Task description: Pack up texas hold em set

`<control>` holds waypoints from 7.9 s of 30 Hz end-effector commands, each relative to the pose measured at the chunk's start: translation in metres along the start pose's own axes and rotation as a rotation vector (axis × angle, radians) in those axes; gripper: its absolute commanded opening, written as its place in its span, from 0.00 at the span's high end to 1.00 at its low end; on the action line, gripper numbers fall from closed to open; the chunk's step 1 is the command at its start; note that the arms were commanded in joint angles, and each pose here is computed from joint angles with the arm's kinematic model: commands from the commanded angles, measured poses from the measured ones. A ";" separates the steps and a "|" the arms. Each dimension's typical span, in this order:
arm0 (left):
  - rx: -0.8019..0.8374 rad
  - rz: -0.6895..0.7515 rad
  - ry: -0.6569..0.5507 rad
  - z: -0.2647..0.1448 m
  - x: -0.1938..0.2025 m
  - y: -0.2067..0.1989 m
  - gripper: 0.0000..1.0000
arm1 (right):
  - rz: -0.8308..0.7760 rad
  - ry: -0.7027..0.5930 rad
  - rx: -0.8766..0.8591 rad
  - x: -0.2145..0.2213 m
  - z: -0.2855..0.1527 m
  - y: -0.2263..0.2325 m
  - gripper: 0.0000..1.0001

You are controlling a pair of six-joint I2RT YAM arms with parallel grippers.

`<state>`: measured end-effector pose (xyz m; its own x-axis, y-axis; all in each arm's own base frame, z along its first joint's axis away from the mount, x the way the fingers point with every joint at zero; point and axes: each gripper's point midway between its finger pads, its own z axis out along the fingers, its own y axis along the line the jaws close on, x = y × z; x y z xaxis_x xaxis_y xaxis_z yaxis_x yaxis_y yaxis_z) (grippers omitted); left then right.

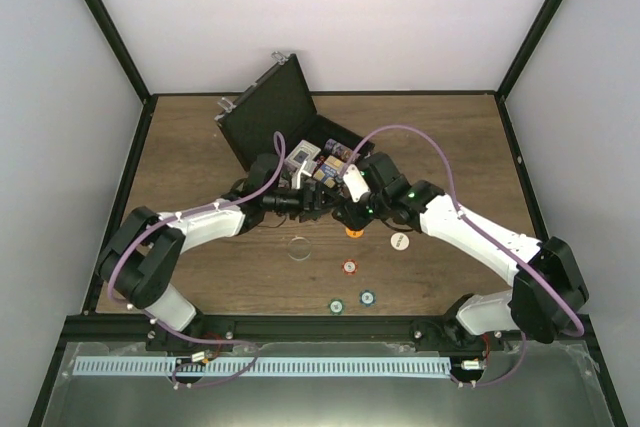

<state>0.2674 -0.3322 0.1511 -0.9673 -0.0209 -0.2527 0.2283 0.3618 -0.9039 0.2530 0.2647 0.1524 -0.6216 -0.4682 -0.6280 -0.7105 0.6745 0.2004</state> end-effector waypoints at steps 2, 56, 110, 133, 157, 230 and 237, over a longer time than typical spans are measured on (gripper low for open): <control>0.091 0.038 0.038 0.008 0.003 -0.024 0.15 | -0.045 -0.087 -0.028 -0.020 -0.007 0.008 0.67; -0.772 0.906 -0.269 -0.023 -0.218 0.021 0.96 | 0.428 -0.394 0.282 0.007 -0.075 -0.115 0.00; -0.777 0.932 0.030 0.044 -0.250 0.146 0.60 | 0.481 -0.341 0.100 0.020 -0.042 -0.097 0.00; -0.513 0.773 -0.346 -0.043 -0.268 0.016 0.16 | 0.494 -0.346 0.002 0.016 -0.043 -0.081 0.00; -1.113 0.385 -0.563 -0.281 -0.095 0.056 0.00 | 0.877 0.169 0.551 0.141 -0.019 -0.141 0.07; -1.128 0.411 -0.610 -0.285 -0.080 0.067 0.00 | 0.664 0.229 0.467 0.069 0.031 -0.098 0.44; -1.112 0.411 -0.598 -0.281 -0.080 0.068 0.00 | 0.672 0.307 0.479 0.106 0.031 -0.095 0.37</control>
<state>0.3297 -0.0406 0.2064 -0.5939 -0.0315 -0.8039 -0.0174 0.9995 -0.0264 0.2746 0.1732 0.0451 -0.9652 0.0458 -0.2574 0.0206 0.9948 0.0999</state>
